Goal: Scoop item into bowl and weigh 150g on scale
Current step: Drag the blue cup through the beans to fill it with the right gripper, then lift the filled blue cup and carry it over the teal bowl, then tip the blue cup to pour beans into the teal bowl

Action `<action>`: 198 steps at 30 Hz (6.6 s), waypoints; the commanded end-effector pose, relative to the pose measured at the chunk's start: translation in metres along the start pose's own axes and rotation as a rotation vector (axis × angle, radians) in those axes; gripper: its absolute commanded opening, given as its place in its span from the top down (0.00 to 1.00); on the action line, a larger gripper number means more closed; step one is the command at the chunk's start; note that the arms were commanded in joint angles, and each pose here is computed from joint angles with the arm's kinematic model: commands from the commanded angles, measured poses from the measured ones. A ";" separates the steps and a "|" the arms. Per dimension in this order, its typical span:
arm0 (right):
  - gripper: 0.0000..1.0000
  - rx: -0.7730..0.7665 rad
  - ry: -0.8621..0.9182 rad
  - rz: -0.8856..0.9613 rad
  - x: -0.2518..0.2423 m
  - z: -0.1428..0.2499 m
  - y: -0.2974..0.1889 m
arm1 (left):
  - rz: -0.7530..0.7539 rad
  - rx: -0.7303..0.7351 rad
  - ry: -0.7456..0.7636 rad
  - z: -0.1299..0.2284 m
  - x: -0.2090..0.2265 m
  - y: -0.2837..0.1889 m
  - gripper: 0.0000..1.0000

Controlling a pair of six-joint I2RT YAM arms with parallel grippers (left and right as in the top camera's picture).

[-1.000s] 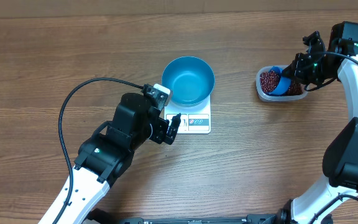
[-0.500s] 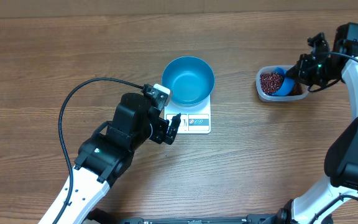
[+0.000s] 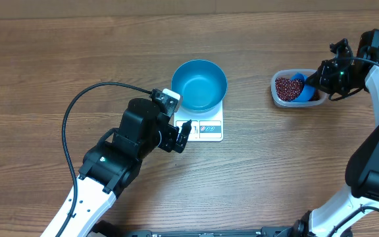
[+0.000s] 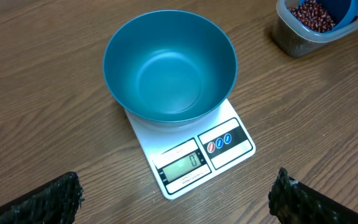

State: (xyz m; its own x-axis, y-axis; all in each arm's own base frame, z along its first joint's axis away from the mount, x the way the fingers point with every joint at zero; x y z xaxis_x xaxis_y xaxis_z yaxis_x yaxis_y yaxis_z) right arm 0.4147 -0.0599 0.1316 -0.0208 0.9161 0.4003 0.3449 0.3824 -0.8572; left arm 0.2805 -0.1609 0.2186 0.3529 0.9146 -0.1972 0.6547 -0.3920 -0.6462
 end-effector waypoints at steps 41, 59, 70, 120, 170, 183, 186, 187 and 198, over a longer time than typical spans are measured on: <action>0.96 0.048 0.306 -0.079 -0.016 0.030 0.019 | -0.002 0.012 -0.009 0.004 0.001 0.003 0.00; 0.96 0.047 0.358 -0.072 -0.025 0.033 0.015 | -0.002 0.012 -0.009 0.004 0.001 0.003 0.00; 0.96 0.048 0.333 -0.134 -0.016 0.033 0.014 | -0.002 0.012 -0.009 0.004 0.001 0.003 0.00; 0.96 -0.089 0.314 -0.386 -0.027 0.029 -0.025 | -0.002 0.012 -0.009 0.004 0.001 0.003 0.01; 0.96 -0.147 -0.161 -0.691 0.221 -0.021 -0.077 | -0.002 0.012 -0.009 0.004 0.001 0.003 0.01; 0.96 -0.146 -0.295 -0.434 0.268 -0.011 -0.027 | -0.002 0.012 -0.009 0.004 0.001 0.003 0.01; 0.96 -0.152 -0.317 -0.371 0.271 -0.009 -0.019 | -0.002 0.012 -0.009 0.004 0.001 0.003 0.00; 0.96 -0.153 -0.322 -0.350 0.272 -0.008 -0.017 | -0.002 0.012 -0.009 0.004 0.001 0.003 0.00; 0.96 -0.196 -0.392 -0.103 0.281 -0.001 0.003 | -0.002 0.012 -0.009 0.004 0.001 0.003 0.00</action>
State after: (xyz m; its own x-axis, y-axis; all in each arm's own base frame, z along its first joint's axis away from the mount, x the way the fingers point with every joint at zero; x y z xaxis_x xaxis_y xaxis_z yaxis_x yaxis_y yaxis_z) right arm 0.4057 0.2011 0.2214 -0.4135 0.8219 0.3918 0.3990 0.5504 -0.7334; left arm 0.2805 -0.1610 0.2186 0.3530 0.9145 -0.1975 0.6546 -0.3923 -0.6462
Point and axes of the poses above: each gripper's point midway between its finger pads, its own y axis out along the fingers, its own x axis along the line the jaws close on, z = x × y, the point moved 2 cm from there along -y, back along the fingers, and after that the axes turned 11 degrees about -y, right-handed, at the moved point
